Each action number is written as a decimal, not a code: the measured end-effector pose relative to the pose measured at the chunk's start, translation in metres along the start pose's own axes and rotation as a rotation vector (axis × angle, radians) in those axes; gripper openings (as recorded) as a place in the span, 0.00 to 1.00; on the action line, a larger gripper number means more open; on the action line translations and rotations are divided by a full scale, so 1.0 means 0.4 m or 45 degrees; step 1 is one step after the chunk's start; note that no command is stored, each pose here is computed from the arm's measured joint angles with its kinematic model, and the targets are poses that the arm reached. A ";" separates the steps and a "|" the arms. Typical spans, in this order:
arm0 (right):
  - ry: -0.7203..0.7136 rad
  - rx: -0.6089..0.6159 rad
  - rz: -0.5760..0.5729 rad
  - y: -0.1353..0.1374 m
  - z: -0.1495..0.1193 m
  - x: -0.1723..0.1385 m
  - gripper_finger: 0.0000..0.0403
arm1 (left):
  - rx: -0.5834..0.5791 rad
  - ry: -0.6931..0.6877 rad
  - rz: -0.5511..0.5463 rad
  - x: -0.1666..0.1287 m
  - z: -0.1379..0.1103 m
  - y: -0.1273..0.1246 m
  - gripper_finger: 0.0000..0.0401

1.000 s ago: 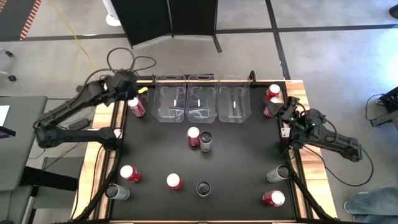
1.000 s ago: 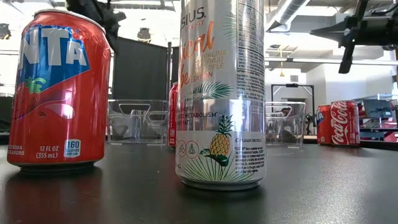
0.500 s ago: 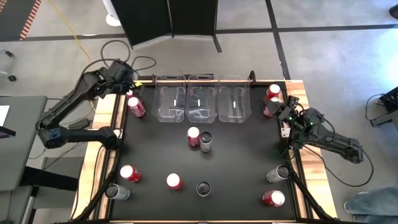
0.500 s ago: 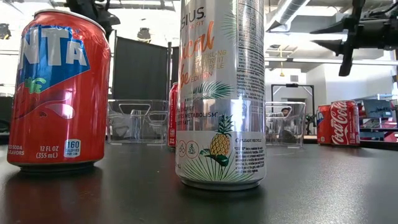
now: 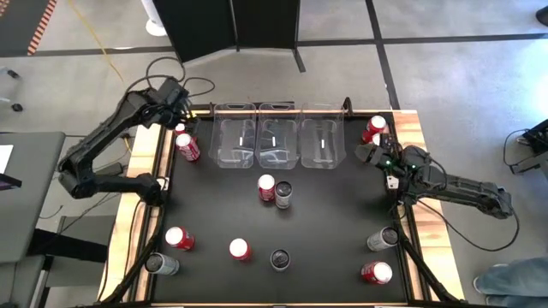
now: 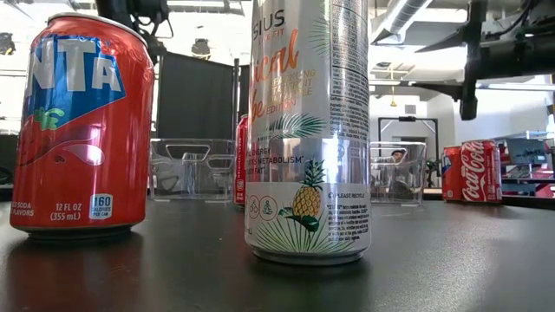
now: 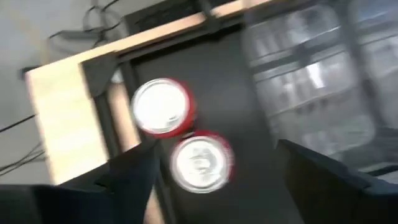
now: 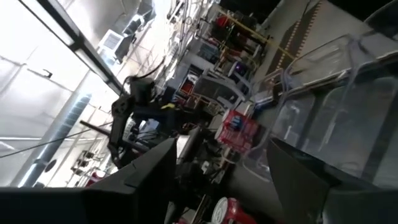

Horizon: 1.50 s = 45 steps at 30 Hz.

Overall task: Sort soda cans
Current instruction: Put the top left red soda can into the left transparent bin

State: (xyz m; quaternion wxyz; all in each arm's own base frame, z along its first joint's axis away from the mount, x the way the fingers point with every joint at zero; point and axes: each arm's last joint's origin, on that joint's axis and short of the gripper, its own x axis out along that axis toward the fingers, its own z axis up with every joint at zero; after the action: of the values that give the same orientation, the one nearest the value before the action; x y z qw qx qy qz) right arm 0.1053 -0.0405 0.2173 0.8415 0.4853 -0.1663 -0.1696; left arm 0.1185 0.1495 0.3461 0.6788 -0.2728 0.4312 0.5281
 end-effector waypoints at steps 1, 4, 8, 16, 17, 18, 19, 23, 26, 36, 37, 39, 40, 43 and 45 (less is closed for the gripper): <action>0.004 -0.004 0.001 0.000 -0.001 0.003 0.66 | 0.013 0.019 0.031 0.008 0.002 0.000 0.85; 0.006 -0.018 0.011 0.002 -0.003 0.010 0.66 | 0.016 0.057 0.068 0.032 0.014 0.002 0.94; -0.003 -0.021 -0.003 -0.001 -0.002 0.016 0.66 | -0.062 0.104 0.109 0.069 0.035 0.009 0.99; 0.022 0.012 -0.001 -0.001 -0.008 0.018 0.66 | -0.289 0.092 0.287 0.135 0.067 -0.009 0.99; 0.030 0.018 0.002 0.000 -0.009 0.018 0.66 | -0.320 0.100 0.300 0.146 0.070 -0.012 0.99; 0.037 0.020 0.005 0.001 -0.011 0.018 0.66 | -0.350 0.111 0.309 0.156 0.073 -0.014 0.99; 0.043 0.021 0.008 0.002 -0.012 0.017 0.66 | -0.368 0.125 0.322 0.166 0.075 -0.015 0.99; 0.062 0.023 0.018 0.004 -0.017 0.017 0.66 | -0.414 0.181 0.373 0.204 0.081 -0.018 0.99; 0.070 0.017 0.017 0.004 -0.019 0.017 0.66 | -0.435 0.177 0.444 0.223 0.085 -0.020 0.99; 0.096 -0.009 -0.035 -0.007 -0.027 0.028 0.66 | -0.615 0.228 0.507 0.272 0.088 -0.027 0.99; 0.100 -0.018 -0.040 -0.008 -0.028 0.029 0.66 | -0.636 0.240 0.515 0.278 0.087 -0.029 0.99; 0.107 -0.033 -0.053 -0.011 -0.030 0.032 0.66 | -0.673 0.268 0.531 0.289 0.085 -0.031 0.99; 0.109 -0.039 -0.056 -0.012 -0.030 0.033 0.66 | -0.680 0.281 0.541 0.293 0.084 -0.031 0.99; 0.116 -0.070 -0.071 -0.015 -0.032 0.036 0.66 | -0.702 0.315 0.531 0.314 0.087 -0.029 0.99; 0.122 -0.078 -0.079 -0.017 -0.034 0.037 0.66 | -0.728 0.327 0.520 0.332 0.093 -0.027 0.99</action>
State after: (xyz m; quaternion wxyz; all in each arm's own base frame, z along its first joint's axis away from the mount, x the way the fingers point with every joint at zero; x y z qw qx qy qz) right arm 0.1237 -0.0400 0.2067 0.8572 0.4720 -0.1054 -0.1773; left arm 0.1491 0.2409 0.2469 0.3964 -0.4237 0.3935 0.7131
